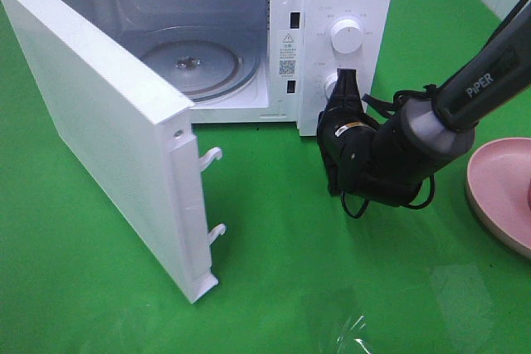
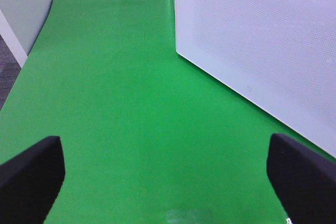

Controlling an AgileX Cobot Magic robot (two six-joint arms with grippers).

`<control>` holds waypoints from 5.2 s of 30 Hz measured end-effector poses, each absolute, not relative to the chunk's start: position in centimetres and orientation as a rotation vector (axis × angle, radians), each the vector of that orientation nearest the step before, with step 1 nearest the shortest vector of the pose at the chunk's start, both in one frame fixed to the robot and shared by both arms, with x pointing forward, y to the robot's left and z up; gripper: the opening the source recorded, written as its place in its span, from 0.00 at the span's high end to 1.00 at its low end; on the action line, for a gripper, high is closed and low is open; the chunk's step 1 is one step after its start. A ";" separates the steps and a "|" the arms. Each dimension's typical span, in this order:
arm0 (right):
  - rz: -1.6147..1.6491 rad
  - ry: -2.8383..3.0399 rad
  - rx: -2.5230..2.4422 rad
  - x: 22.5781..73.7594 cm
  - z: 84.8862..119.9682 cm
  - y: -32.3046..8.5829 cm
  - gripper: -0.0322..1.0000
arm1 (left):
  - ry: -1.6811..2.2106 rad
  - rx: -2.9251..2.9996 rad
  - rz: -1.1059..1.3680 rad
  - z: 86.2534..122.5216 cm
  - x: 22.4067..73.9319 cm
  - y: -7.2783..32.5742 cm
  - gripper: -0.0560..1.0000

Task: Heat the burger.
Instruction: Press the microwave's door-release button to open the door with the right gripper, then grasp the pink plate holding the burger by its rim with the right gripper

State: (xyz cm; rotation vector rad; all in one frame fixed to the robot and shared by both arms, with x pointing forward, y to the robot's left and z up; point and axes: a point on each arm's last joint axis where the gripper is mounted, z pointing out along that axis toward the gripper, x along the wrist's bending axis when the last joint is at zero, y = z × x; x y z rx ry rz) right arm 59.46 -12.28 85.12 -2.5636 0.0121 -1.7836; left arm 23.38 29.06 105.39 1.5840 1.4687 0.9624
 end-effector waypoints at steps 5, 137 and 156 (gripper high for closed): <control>-1.740 -0.025 -2.589 59.4 85.8 -12.5 0.97 | 1.469 1.584 0.962 105.4 23.4 29.1 0.01; -0.141 -2.555 -2.137 54.2 88.2 -27.1 0.14 | 1.469 1.584 0.962 105.4 23.4 29.1 0.01; -0.126 -2.627 -2.093 54.4 88.4 -27.4 0.93 | 1.469 1.584 0.962 105.4 23.4 29.1 0.01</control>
